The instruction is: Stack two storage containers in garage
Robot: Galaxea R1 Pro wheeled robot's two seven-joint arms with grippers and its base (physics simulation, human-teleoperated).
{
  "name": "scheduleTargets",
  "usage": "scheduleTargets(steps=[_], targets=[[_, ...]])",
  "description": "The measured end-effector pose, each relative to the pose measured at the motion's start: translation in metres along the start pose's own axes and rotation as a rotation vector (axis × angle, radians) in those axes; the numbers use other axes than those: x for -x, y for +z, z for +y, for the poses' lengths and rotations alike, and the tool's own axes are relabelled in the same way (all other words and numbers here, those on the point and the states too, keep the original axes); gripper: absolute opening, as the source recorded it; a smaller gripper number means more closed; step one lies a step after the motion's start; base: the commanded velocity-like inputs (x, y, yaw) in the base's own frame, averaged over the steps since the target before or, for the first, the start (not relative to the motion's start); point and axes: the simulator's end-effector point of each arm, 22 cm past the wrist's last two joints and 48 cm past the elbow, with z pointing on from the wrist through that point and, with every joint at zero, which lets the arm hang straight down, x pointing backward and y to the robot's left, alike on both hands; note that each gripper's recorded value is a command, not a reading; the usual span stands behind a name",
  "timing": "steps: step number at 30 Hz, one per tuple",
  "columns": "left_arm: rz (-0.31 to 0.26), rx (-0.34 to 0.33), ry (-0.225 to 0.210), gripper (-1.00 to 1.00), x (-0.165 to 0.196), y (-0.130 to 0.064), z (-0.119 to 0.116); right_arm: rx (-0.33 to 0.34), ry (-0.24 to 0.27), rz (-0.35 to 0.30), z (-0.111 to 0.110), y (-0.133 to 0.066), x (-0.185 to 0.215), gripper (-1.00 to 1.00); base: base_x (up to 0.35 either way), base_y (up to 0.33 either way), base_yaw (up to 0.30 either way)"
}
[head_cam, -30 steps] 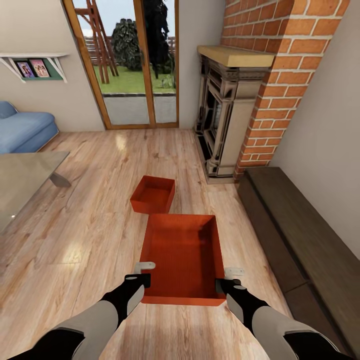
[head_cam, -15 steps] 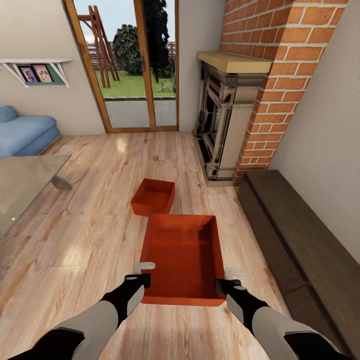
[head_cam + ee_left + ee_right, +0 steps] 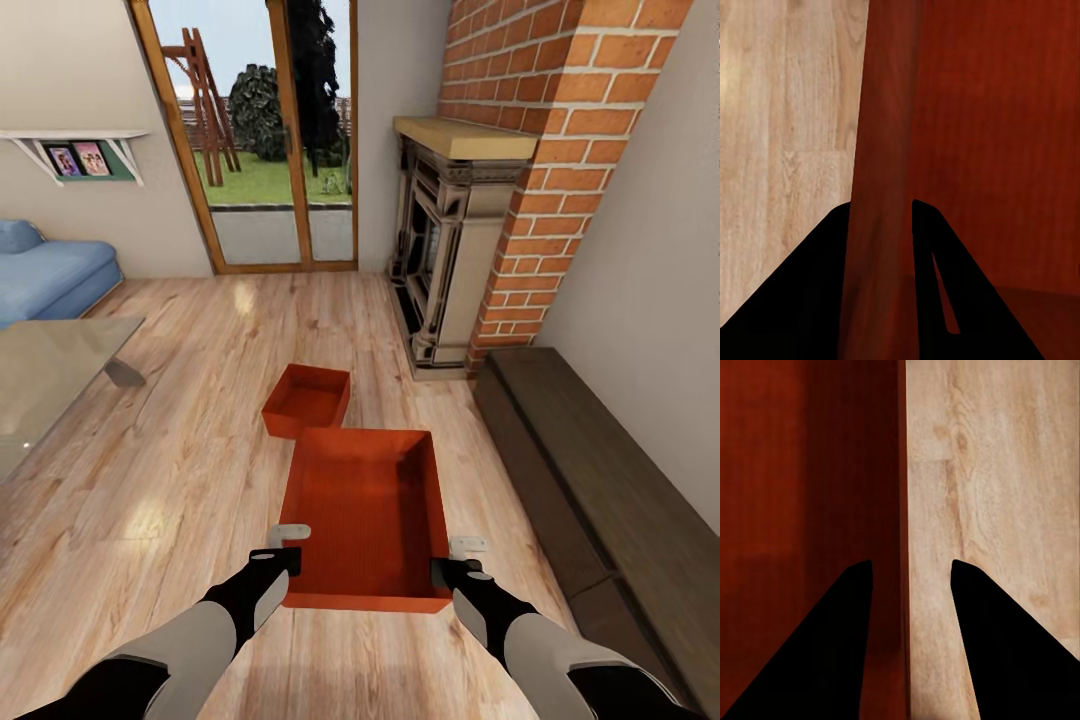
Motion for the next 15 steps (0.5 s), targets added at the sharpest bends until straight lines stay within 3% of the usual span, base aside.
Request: scheduleTargets(steps=[15], targets=[[-0.023, 0.0, -0.003, -1.0, 0.011, -0.012, 0.001, 0.001, 0.0, -0.023, 0.0, -0.011, 0.012, -1.0, 0.0, 0.0, 0.0]])
